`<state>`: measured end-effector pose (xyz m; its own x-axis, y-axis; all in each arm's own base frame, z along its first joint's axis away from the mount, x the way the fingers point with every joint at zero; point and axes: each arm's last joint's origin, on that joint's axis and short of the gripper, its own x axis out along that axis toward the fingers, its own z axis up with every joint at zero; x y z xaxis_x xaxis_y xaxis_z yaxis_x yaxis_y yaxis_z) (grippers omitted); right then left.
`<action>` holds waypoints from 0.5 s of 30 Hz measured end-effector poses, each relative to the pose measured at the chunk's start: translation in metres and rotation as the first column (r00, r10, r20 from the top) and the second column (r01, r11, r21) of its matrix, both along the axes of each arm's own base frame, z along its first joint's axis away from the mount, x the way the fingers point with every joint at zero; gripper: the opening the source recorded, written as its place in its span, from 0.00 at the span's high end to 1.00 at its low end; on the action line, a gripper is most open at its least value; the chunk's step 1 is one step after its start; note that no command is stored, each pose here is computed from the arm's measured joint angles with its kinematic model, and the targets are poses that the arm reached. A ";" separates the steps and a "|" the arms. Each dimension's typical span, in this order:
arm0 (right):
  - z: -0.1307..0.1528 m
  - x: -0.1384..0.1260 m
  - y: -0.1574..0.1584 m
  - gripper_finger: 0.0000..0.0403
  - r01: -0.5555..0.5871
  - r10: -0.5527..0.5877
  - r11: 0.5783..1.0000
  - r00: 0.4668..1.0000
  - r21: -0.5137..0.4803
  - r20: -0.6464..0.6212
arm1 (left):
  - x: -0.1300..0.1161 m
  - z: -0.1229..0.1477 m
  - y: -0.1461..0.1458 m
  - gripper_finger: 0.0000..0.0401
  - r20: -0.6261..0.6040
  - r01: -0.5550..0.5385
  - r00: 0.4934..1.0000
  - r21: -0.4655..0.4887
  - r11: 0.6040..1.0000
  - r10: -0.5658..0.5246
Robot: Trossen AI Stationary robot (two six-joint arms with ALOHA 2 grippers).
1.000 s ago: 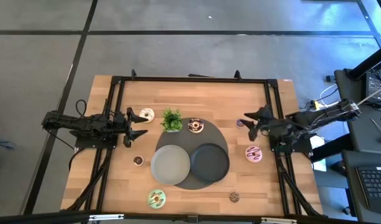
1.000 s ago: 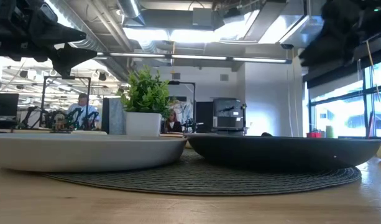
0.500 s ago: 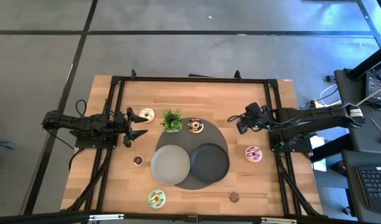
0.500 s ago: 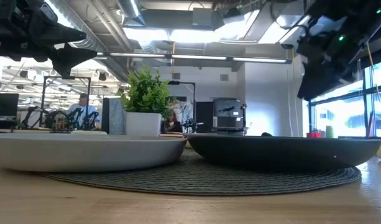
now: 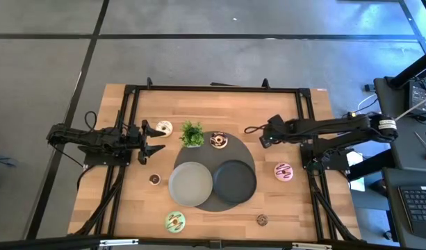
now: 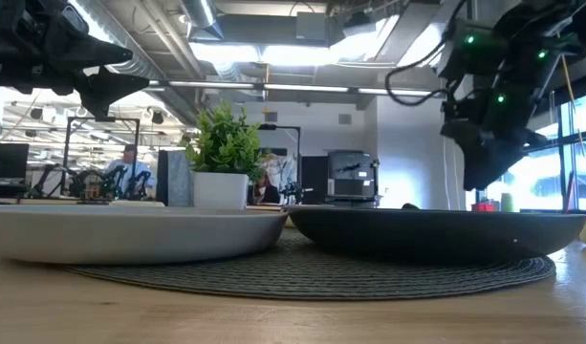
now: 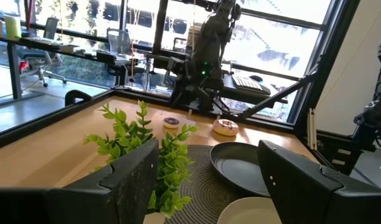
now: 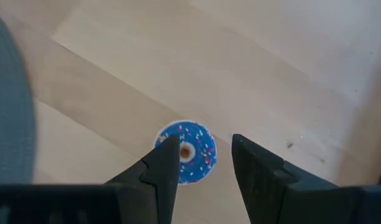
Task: Pick & Place donuts
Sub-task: Put the small blue donut on the black plate
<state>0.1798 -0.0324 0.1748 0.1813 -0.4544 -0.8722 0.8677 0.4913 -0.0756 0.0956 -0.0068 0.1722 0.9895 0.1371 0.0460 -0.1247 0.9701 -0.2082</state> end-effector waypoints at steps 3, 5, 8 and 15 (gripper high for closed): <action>-0.007 0.003 0.000 0.63 0.013 -0.012 1.000 0.999 0.010 -0.037 | 0.000 0.000 0.000 0.33 0.000 0.000 1.000 0.000 1.000 0.000; -0.012 0.005 0.000 0.63 0.014 -0.013 1.000 0.998 0.013 -0.062 | 0.000 0.000 0.000 0.33 0.000 0.000 1.000 0.000 1.000 0.000; -0.018 0.007 -0.001 0.63 0.019 -0.017 1.000 0.996 0.017 -0.087 | 0.000 0.000 0.000 0.33 0.000 0.000 1.000 0.000 1.000 0.000; -0.031 0.014 -0.001 0.63 0.027 -0.024 0.999 0.991 0.023 -0.135 | 0.000 0.000 0.000 0.33 0.000 -0.001 1.000 0.000 1.000 0.001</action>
